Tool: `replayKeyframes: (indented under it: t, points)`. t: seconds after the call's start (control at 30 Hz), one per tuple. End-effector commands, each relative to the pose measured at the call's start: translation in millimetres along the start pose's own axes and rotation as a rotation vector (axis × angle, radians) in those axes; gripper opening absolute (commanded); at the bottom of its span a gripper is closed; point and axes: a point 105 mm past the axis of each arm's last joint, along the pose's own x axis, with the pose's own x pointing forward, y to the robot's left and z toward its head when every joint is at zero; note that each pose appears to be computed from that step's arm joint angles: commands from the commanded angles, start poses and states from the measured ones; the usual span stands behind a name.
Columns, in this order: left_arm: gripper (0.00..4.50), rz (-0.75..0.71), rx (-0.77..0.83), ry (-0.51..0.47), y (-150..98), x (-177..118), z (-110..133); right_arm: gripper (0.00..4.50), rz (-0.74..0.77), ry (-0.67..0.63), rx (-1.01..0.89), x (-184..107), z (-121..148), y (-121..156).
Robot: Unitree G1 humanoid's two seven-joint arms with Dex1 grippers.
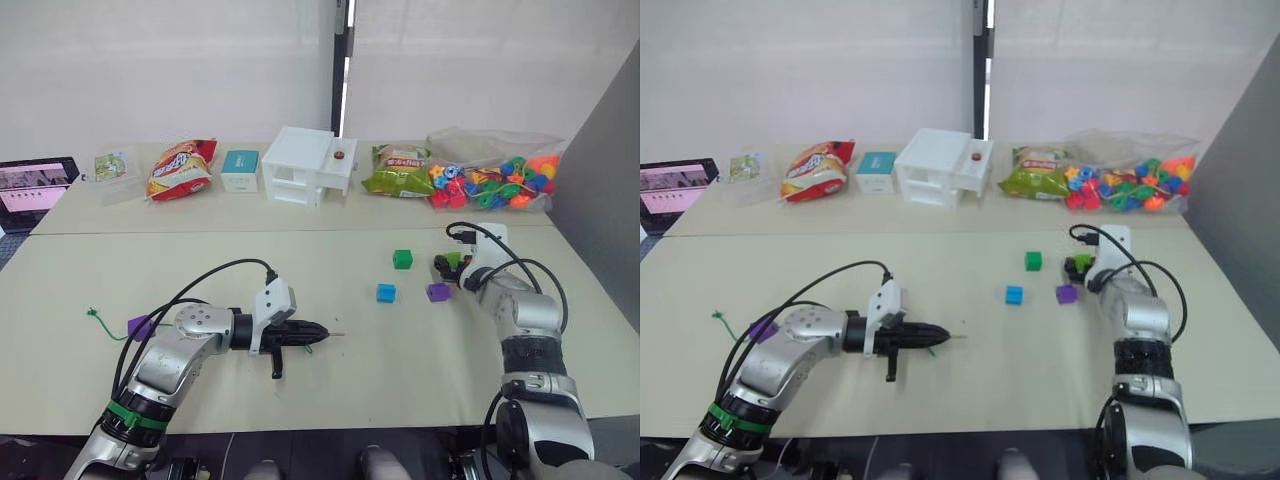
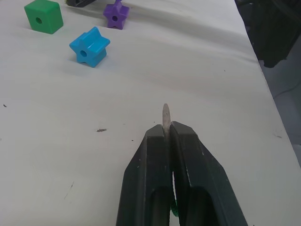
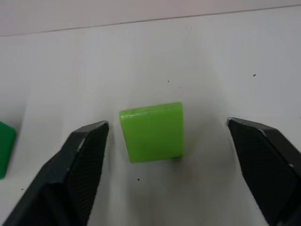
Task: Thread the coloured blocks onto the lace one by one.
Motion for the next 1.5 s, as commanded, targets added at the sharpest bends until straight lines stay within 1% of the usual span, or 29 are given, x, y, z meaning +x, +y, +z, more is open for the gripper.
replayKeyframes:
  t: [0.03, 0.07, 0.17, 0.2, 0.33, 0.4, 0.5, 0.63, 0.67, 0.7, 0.77, 0.83, 0.87, 0.9, 1.0, 1.07, 1.13, 1.3, 1.4, 1.5]
  points:
    - [0.00, 0.007, 0.041, -0.018, 1, -1, 7, 2.66, 0.015, -0.076, -0.014, -1, 21, 2]
    - [0.00, 0.007, 0.041, -0.019, 1, -1, 7, 2.39, 0.018, -0.082, -0.018, 0, 22, 3]
    - [0.00, 0.006, 0.041, -0.020, 0, 0, 6, 1.31, 0.042, -0.105, -0.030, 0, 25, 8]
    - [0.00, 0.005, 0.041, -0.019, 0, 0, 5, 1.14, 0.053, -0.113, -0.033, 0, 26, 11]
    - [0.00, 0.005, 0.041, -0.019, -1, 0, 5, 1.14, 0.062, -0.143, -0.046, -2, 30, 13]
    - [0.00, 0.007, 0.042, -0.019, 0, 0, 5, 1.14, 0.062, -0.185, -0.050, -8, 39, 13]
    - [0.00, 0.010, 0.043, -0.016, -1, -2, 4, 1.14, 0.083, -0.261, -0.067, -34, 57, 22]
    - [0.00, 0.015, 0.042, -0.016, 0, -4, 3, 1.14, 0.128, -0.312, -0.074, -79, 65, 43]
    - [0.00, 0.018, 0.039, -0.014, 0, -5, 2, 1.14, 0.162, -0.318, -0.072, -100, 59, 61]
    - [0.00, 0.020, 0.037, -0.012, 1, -6, 1, 1.14, 0.184, -0.319, -0.070, -116, 54, 73]
    - [0.00, 0.021, 0.032, -0.011, 3, -7, 0, 1.14, 0.271, -0.287, -0.064, -151, 32, 107]
    - [0.00, 0.017, 0.029, -0.011, 4, -7, 0, 1.14, 0.340, -0.235, -0.053, -171, 14, 128]
    - [0.00, 0.016, 0.029, -0.011, 4, -7, 0, 1.14, 0.366, -0.212, -0.045, -176, 8, 135]
    - [0.00, 0.013, 0.028, -0.012, 5, -7, 0, 1.14, 0.395, -0.178, -0.032, -179, 0, 141]
    - [0.00, -0.008, 0.028, -0.014, 3, -3, 0, 1.14, 0.472, -0.017, -0.046, -187, -42, 153]
    - [0.00, -0.016, 0.030, -0.015, 2, -1, 1, 1.14, 0.475, 0.028, -0.047, -189, -54, 156]
    - [0.00, -0.019, 0.029, -0.016, 2, -1, 1, 1.14, 0.474, 0.057, -0.043, -186, -63, 159]
    - [0.00, -0.015, 0.027, -0.012, 0, -3, 0, 1.14, 0.452, 0.131, -0.067, -169, -85, 161]
    - [0.00, -0.010, 0.027, -0.008, 1, -5, 0, 1.14, 0.458, 0.164, -0.084, -166, -96, 161]
    - [0.00, -0.005, 0.029, -0.006, 1, -6, 0, 1.14, 0.460, 0.138, -0.081, -166, -93, 160]
